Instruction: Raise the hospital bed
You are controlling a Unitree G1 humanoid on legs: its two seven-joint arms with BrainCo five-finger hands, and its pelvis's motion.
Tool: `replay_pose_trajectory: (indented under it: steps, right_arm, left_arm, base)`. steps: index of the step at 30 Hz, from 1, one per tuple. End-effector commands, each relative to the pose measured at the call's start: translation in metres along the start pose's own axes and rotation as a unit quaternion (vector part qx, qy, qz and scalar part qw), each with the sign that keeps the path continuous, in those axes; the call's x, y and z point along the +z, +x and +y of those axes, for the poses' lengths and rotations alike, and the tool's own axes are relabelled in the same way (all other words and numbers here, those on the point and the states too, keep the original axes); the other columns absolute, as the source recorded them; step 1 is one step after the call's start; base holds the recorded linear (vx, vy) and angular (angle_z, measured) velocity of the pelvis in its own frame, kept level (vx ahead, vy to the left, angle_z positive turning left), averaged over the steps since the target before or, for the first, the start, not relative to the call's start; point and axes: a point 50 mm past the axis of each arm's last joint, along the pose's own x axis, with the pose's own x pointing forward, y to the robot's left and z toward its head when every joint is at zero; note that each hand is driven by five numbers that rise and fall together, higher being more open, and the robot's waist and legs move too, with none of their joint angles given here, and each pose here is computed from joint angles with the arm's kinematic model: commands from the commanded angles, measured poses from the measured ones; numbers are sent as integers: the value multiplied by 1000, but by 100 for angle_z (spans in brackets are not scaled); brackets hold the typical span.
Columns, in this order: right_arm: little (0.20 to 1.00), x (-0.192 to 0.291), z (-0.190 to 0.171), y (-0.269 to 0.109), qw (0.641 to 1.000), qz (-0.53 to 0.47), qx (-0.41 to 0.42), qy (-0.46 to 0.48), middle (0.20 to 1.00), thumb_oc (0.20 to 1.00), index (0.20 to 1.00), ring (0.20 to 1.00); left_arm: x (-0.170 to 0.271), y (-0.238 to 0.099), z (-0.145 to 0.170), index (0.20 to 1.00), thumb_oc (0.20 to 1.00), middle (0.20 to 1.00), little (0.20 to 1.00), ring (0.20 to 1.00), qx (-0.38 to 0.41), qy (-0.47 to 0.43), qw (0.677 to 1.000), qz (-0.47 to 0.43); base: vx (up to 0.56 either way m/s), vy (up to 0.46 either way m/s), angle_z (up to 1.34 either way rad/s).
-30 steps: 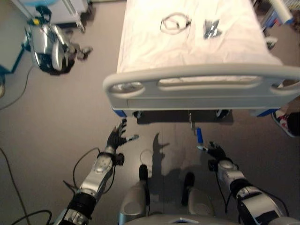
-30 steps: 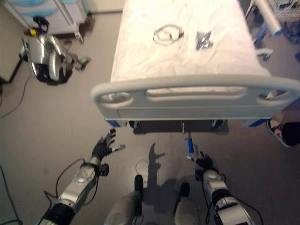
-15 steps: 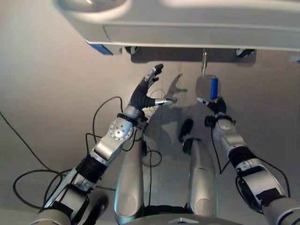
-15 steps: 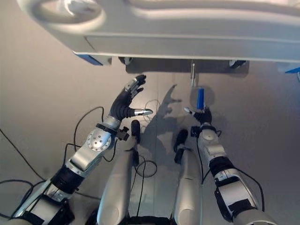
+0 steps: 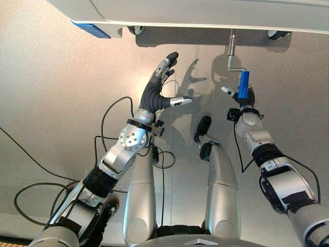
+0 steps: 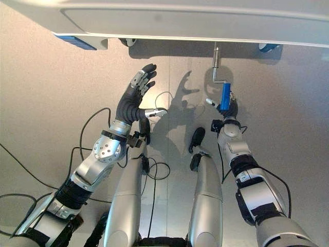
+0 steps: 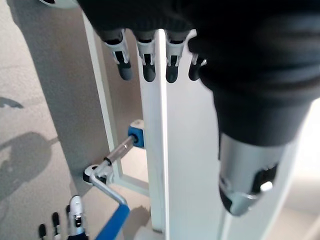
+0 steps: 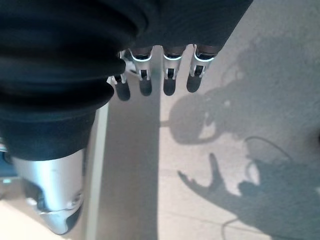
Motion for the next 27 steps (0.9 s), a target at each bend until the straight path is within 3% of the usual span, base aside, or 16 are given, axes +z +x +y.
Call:
replay_pose_trajectory:
  steps: [1,15,27]
  right_arm:
    - [1000,46,1,7,996,-82,14,22,1000,1000,1000,1000]
    - [1000,85,16,-2,985,-154,70,33,1000,1000,1000,1000]
    - [1000,17,-6,-54,986,-102,128,35,1000,1000,1000,1000]
  left_arm:
    - [34,-2,-1,1000,1000,1000,1000,1000,1,-17,997,-79]
    - [37,-6,12,1000,1000,1000,1000,1000,23,6,997,-76]
    - [41,-2,17,1000,1000,1000,1000,1000,23,40,995,-88]
  base:
    - [41,0,-3]
    - [10,0,0]
    - [0,0,0]
